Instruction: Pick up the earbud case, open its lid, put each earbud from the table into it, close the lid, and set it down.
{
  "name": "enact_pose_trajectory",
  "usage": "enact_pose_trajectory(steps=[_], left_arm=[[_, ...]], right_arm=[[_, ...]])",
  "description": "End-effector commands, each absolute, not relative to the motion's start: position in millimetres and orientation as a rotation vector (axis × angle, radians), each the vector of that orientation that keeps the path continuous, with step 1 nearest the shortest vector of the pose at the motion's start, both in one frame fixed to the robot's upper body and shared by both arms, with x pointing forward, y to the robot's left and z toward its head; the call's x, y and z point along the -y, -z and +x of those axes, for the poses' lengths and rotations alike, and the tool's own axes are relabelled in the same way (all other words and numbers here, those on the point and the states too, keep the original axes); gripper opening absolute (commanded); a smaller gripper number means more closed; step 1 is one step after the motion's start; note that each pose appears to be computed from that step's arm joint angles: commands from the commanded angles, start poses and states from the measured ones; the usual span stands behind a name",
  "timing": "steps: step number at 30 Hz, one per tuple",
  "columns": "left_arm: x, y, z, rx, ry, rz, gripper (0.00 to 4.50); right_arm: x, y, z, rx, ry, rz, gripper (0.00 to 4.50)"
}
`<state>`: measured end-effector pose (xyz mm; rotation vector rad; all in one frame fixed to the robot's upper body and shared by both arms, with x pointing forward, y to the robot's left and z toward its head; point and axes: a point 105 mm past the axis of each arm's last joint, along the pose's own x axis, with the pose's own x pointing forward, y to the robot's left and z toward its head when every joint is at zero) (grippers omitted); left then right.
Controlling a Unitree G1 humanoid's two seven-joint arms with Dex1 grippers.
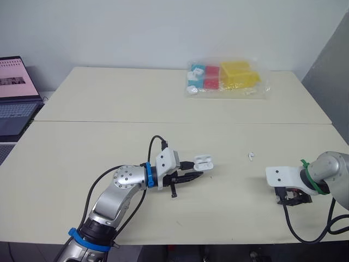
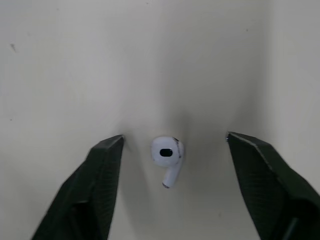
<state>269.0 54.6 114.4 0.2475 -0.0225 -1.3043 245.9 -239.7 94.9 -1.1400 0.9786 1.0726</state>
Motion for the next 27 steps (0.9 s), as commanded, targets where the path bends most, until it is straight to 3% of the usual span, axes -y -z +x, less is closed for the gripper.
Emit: enact_pose_trajectory(steps=[1, 5, 6, 17, 21, 27], left_arm=[[-50.1, -123.6, 265.5, 0.072, 1.321, 0.264, 0.78], [-50.0, -123.8, 265.7, 0.073, 1.320, 0.264, 0.78], [-50.1, -123.8, 265.7, 0.074, 1.320, 0.265, 0.78], [-52.2, -125.5, 268.7, 0.074, 1.308, 0.262, 0.78], [-54.8, -130.3, 271.9, 0.085, 1.294, 0.234, 0.78], [-51.2, -147.2, 281.4, 0.122, 1.258, 0.154, 0.78]], right_arm=[[241.6, -95.5, 247.4, -0.976, -1.071, -1.174, 1.83], [242.8, -96.4, 248.2, -0.973, -1.073, -1.184, 0.43], [243.0, -96.8, 248.3, -0.970, -1.075, -1.185, 0.36], [231.2, -122.9, 255.0, -0.835, -1.105, -1.241, 0.37], [193.8, -167.1, 252.8, -0.617, -1.159, -1.085, 0.37], [133.6, -228.5, 251.4, -0.222, -1.160, -0.598, 0.37]])
